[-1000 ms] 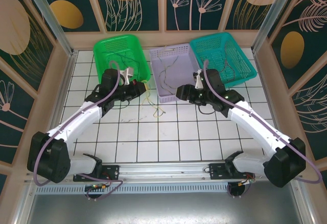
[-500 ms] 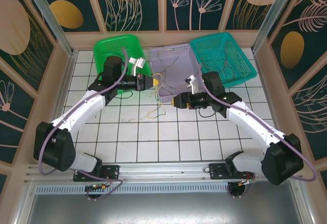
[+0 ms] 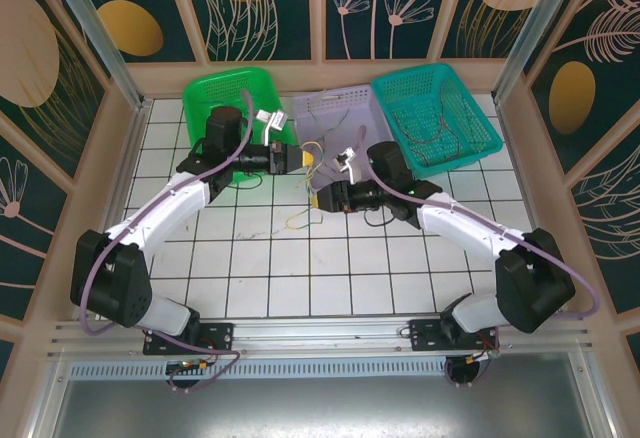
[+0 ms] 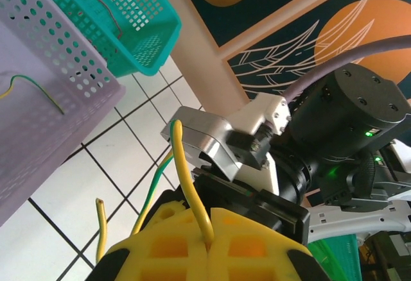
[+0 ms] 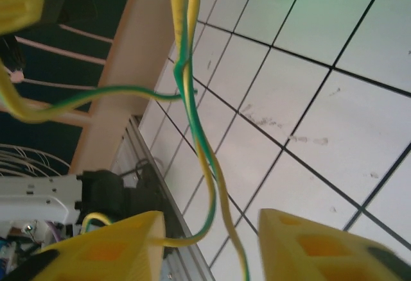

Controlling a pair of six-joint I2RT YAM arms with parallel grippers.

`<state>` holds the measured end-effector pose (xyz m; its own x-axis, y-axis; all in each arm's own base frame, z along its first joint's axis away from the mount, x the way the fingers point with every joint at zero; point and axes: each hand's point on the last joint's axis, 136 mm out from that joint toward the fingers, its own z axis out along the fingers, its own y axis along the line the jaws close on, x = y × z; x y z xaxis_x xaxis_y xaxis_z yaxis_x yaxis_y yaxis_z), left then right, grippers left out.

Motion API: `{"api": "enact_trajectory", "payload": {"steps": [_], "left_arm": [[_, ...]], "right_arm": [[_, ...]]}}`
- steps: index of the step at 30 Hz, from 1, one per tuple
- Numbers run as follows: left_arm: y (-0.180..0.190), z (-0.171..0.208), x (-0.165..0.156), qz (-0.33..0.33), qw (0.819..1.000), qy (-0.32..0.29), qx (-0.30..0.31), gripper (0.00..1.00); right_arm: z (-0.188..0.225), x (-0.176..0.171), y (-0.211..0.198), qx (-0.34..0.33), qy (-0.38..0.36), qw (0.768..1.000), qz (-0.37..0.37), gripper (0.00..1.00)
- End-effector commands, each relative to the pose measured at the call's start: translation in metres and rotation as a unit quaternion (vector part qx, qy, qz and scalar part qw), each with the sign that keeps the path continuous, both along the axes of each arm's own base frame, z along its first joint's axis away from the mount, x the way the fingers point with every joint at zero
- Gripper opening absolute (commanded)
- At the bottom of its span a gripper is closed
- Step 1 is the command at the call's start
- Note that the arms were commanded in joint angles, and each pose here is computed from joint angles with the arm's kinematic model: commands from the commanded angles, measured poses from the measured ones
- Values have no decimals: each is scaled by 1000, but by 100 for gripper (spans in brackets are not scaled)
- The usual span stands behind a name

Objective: Untangle the cables

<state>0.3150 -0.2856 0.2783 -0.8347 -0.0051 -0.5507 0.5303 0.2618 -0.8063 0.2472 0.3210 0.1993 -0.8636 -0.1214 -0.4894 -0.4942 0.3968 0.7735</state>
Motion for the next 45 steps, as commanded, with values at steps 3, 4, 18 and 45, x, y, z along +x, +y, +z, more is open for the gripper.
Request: {"api": "enact_trajectory", "payload": {"steps": [3,4,18,45], "left_arm": [[-4,17,3,-10,999,-25,-16,0],[-4,17,3,-9,999,-26,-16,0],[2,30,12,27,998,-58,3,0],[-41,-86,-102,-124,971,-34,200,0]], "right_arm": [[3,10,10,25,-6,1000,-4,25],[1,11,10,24,-5,1000,-5,23],[-19,21,-25,-23,10,995,-97,0],[230,237,-369,2,-144,787,-601,0]]}}
